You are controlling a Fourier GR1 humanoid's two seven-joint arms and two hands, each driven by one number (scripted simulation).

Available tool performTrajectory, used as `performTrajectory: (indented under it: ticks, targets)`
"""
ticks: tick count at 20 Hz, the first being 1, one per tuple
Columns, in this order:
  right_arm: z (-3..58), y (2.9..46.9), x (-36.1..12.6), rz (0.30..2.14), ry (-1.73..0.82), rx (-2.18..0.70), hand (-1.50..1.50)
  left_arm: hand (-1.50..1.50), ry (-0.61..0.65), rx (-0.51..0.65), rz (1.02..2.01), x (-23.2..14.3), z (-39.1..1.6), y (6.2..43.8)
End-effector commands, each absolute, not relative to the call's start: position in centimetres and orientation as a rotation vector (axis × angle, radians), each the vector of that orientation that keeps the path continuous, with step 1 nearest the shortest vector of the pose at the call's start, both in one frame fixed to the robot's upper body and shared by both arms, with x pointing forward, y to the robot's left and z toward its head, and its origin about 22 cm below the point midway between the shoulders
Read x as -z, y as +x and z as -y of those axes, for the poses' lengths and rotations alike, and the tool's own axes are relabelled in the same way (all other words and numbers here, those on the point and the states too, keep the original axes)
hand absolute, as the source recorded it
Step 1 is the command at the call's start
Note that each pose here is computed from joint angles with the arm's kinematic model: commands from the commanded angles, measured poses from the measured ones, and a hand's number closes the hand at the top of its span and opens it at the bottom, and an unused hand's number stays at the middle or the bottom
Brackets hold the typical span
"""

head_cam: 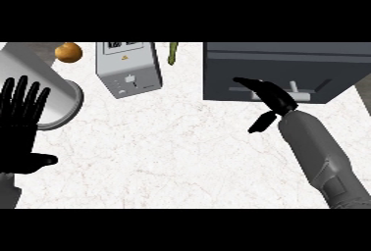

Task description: Pick up the cup, place it into the drawer and close the drawer

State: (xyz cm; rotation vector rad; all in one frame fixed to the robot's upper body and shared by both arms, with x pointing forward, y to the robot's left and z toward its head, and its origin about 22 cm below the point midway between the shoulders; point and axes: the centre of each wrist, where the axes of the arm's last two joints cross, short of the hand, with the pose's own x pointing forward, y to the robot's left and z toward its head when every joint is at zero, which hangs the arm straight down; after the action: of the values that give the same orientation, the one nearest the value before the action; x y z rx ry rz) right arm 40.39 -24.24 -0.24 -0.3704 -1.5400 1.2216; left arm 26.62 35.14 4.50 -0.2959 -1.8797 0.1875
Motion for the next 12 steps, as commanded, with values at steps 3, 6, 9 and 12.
performTrajectory:
  ticks: [3, 6, 9, 12]
  targets:
    - [27.7, 42.0, -1.7, 1.492, -0.404, -1.196, -1.5, -1.5, -0.315, -0.173, 1.89, -3.8, -33.9, 26.9]
    - [27.0, 43.2, -3.5, 1.472, -0.415, -1.169, -1.5, -1.5, -0.347, -0.175, 1.891, -3.9, -34.2, 26.2]
    - [27.9, 43.0, -3.4, 1.494, -0.407, -1.163, -1.5, -1.5, -0.32, -0.148, 1.882, -3.8, -33.2, 27.1]
    - [27.8, 44.1, -5.8, 1.496, -0.404, -1.144, -1.5, -1.5, -0.326, -0.14, 1.881, -3.6, -32.8, 27.5]
